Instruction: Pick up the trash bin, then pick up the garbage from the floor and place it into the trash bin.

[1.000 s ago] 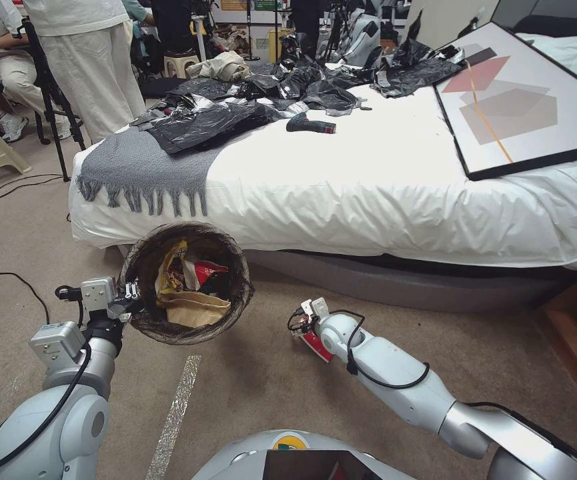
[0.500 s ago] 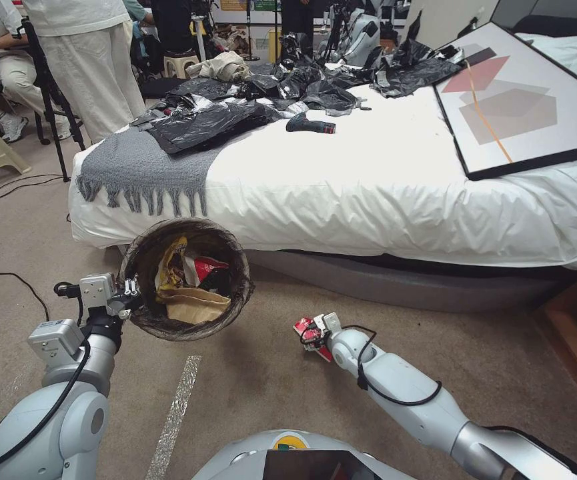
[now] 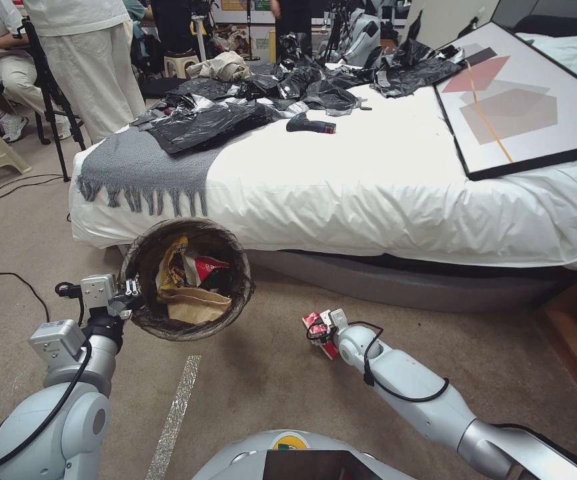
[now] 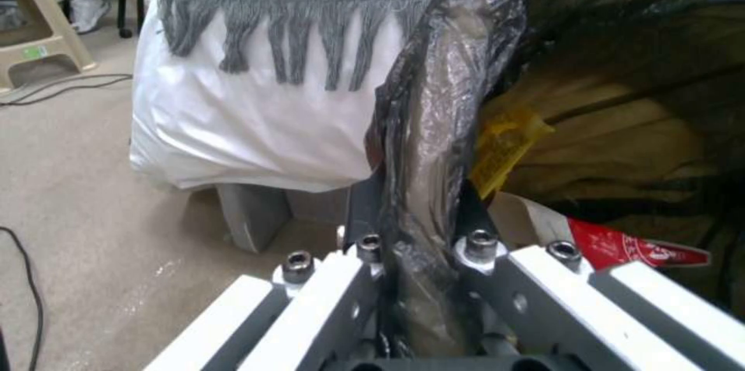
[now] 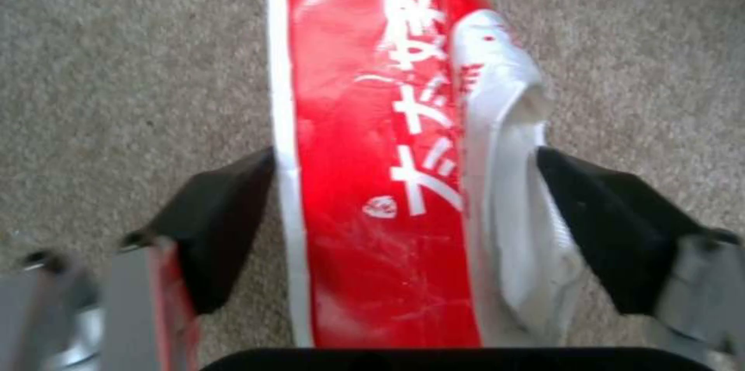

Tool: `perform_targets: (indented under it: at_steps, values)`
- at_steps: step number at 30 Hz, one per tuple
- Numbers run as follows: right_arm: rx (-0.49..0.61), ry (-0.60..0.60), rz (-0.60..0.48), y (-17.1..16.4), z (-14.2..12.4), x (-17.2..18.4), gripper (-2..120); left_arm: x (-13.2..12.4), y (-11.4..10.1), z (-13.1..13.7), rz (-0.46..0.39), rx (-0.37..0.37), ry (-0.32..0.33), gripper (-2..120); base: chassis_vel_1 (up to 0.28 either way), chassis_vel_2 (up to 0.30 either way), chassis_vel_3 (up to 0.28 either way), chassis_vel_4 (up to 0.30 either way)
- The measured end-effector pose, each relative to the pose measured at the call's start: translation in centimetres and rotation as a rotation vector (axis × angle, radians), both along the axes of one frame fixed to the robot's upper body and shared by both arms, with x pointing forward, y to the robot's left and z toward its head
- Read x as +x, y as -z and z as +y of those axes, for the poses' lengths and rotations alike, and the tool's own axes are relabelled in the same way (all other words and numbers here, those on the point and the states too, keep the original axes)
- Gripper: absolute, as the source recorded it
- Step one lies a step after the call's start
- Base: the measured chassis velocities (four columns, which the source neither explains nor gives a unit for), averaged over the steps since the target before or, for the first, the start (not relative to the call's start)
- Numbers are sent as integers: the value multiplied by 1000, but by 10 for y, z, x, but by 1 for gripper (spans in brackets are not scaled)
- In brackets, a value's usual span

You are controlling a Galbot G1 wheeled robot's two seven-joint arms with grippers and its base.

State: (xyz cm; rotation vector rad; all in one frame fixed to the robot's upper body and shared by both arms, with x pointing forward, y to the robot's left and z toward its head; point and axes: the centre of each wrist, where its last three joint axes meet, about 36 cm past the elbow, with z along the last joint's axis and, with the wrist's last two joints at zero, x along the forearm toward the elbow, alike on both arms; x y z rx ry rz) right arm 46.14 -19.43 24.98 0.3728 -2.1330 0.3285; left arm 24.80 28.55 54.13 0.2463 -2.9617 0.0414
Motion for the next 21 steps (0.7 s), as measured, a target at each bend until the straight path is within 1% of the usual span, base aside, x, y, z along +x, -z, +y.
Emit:
perform_targets:
  at_steps: [1,2,3,5,6,7,8,9,11,12,14,15,16,18,19,21]
  values:
    - [1,0,2,1,0,0,71,0,0,0,0,0,0,0,0,0,0,0]
    - [1,-1,1,2,-1,0,67,0,0,0,0,1,0,0,0,0,0,0]
    - [1,-1,1,2,-1,0,67,0,0,0,0,1,0,0,0,0,0,0]
    - [-1,0,0,2,-3,-1,57,0,0,0,0,4,1,0,0,0,0,0]
    - [-1,0,0,2,-3,-1,57,0,0,0,0,4,1,0,0,0,0,0]
    - [0,1,-1,2,-4,-1,50,0,-1,0,-2,5,1,0,0,0,0,0]
    - [1,3,-1,3,-4,-1,46,1,-1,0,-4,6,2,0,0,0,0,0]
    - [1,3,-1,3,-4,-1,46,1,-1,0,-4,6,2,0,0,0,0,0]
    - [7,4,-1,2,-3,-1,39,1,-1,0,-5,5,4,0,0,0,0,0]
    - [7,4,-1,2,-3,-1,39,1,-1,0,-5,5,4,0,0,0,0,0]
    - [12,4,-2,2,-2,-1,28,1,-1,0,-4,7,5,0,0,0,0,0]
    - [13,4,-2,2,-1,-1,25,1,-1,0,-4,7,5,0,0,0,0,0]
    - [13,4,-2,2,-1,-1,25,1,-1,0,-4,7,5,0,0,0,0,0]
    - [17,4,-3,2,1,-1,14,1,-1,0,-1,8,4,0,0,0,0,0]
    - [17,4,-3,2,1,-1,14,1,-1,0,-1,8,4,0,0,0,0,0]
    - [21,3,-3,3,2,-2,3,0,0,0,2,8,3,0,0,0,0,0]
